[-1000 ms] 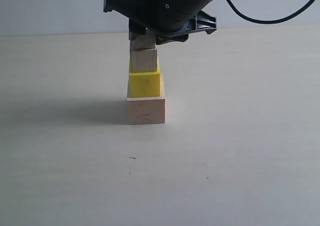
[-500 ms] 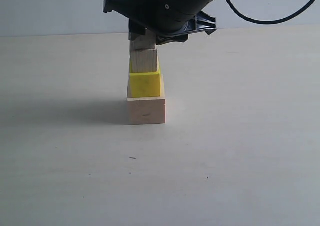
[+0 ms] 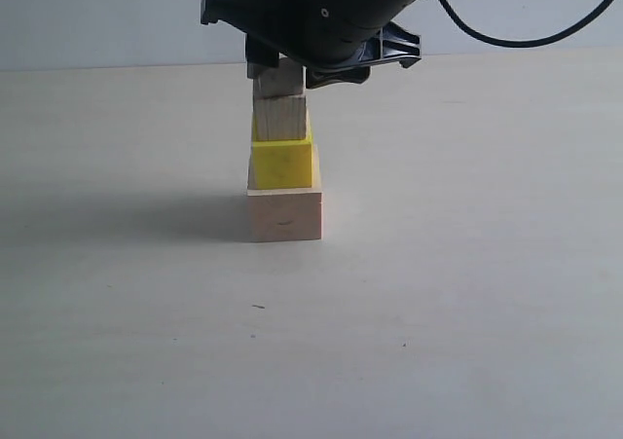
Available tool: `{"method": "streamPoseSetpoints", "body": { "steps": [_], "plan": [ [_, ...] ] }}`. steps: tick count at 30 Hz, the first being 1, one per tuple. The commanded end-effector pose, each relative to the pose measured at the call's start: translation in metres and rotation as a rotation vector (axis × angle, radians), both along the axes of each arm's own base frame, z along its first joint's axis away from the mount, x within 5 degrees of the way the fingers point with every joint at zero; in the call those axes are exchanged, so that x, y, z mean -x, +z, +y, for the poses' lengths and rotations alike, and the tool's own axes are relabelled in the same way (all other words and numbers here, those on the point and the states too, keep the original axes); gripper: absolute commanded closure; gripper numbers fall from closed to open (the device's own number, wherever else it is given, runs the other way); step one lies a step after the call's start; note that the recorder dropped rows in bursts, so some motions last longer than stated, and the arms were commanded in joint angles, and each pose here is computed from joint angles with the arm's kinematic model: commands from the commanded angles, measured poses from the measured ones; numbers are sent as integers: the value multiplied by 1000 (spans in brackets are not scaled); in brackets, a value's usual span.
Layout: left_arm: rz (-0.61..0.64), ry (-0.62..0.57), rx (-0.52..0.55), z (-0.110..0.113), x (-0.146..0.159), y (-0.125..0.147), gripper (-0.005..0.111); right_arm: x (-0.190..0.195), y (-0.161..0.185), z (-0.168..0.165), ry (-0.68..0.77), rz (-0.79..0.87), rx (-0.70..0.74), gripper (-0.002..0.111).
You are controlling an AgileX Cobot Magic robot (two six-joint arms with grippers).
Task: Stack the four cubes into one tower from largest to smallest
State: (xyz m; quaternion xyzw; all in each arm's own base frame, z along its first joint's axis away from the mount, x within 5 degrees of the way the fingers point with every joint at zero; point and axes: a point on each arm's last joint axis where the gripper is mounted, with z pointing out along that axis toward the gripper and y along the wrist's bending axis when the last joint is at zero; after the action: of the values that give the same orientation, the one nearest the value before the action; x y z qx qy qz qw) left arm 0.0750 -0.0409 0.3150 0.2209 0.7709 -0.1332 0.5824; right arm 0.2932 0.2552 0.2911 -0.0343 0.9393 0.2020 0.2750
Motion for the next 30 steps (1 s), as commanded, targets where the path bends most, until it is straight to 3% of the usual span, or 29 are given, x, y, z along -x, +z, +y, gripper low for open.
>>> {"method": "streamPoseSetpoints", "body": {
  "steps": [1, 6, 30],
  "plan": [
    [-9, 0, 13, 0, 1, 1, 107, -1, 2, -1, -2, -10, -7, 47],
    [-9, 0, 13, 0, 1, 1, 107, -1, 3, 0, -12, -4, -20, 42],
    [-11, 0, 14, 1, 1, 1, 107, 1, 3, 2, -7, 20, -47, 42]
  ]
}}
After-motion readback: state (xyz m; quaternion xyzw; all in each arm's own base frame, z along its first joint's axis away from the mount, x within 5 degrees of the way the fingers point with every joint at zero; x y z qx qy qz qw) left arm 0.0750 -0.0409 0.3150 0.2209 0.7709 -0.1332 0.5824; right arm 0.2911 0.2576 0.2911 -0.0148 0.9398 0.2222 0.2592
